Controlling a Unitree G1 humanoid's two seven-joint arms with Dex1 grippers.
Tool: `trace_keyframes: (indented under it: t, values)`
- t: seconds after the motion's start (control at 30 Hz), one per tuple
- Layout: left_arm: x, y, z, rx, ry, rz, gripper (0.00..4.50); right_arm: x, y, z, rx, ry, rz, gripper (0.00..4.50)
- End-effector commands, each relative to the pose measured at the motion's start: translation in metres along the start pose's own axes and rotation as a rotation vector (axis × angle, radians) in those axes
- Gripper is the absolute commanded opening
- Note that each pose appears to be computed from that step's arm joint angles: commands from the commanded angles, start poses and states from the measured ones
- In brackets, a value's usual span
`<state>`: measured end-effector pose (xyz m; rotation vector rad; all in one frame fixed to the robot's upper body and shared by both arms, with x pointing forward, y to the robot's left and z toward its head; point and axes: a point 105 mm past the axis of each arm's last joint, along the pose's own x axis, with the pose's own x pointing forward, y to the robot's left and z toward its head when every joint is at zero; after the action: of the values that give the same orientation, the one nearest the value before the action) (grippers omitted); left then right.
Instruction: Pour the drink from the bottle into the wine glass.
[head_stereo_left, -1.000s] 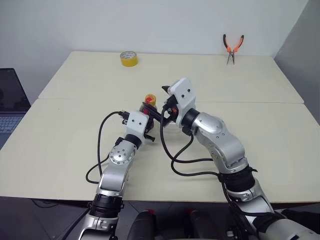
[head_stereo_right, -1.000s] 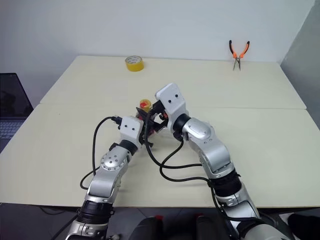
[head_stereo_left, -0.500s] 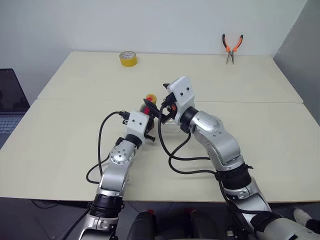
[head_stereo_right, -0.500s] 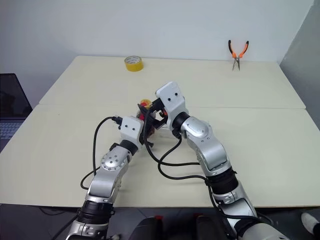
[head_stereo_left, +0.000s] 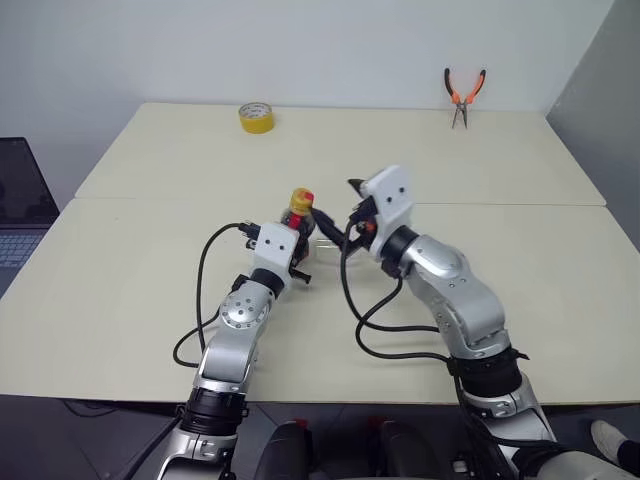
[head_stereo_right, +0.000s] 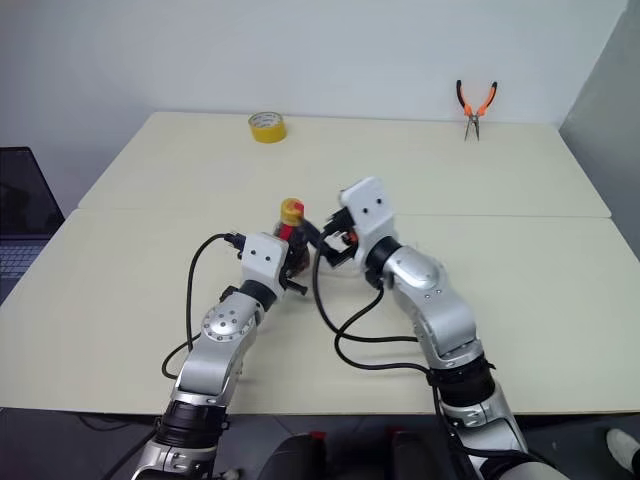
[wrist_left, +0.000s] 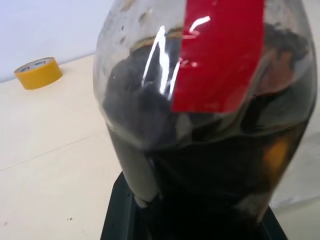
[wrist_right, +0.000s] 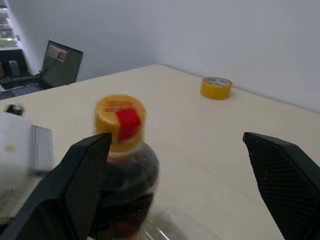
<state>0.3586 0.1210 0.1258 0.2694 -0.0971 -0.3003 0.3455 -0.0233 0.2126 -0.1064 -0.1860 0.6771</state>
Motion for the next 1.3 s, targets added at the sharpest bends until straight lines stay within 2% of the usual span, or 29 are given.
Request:
trace_keyframes:
  t: [0.03, 0.23, 0.4, 0.63, 1.13, 1.23, 1.3]
  values:
    - [0.000, 0.003, 0.026, 0.015, -0.098, 0.010, 0.69, -0.008, -0.005, 0.021, 0.006, -0.072, -0.021, 4.50]
    - [0.000, 0.003, 0.026, 0.017, -0.097, 0.007, 0.69, -0.016, 0.028, 0.023, 0.136, -0.043, 0.201, 4.50]
    - [0.001, 0.002, 0.026, 0.017, -0.098, 0.004, 0.69, -0.006, 0.035, 0.033, 0.196, -0.063, 0.209, 4.50]
    - [0.001, 0.002, 0.026, 0.018, -0.098, 0.002, 0.69, 0.017, 0.040, 0.028, 0.225, -0.047, 0.188, 4.50]
    - [0.002, 0.003, 0.026, 0.021, -0.100, 0.008, 0.69, 0.029, 0.045, 0.027, 0.211, -0.057, 0.205, 4.50]
    - [0.002, 0.003, 0.026, 0.020, -0.101, 0.008, 0.69, 0.029, 0.047, 0.025, 0.197, -0.051, 0.213, 3.89]
    - [0.002, 0.003, 0.026, 0.020, -0.102, 0.007, 0.69, 0.029, 0.047, 0.025, 0.187, -0.047, 0.215, 3.19]
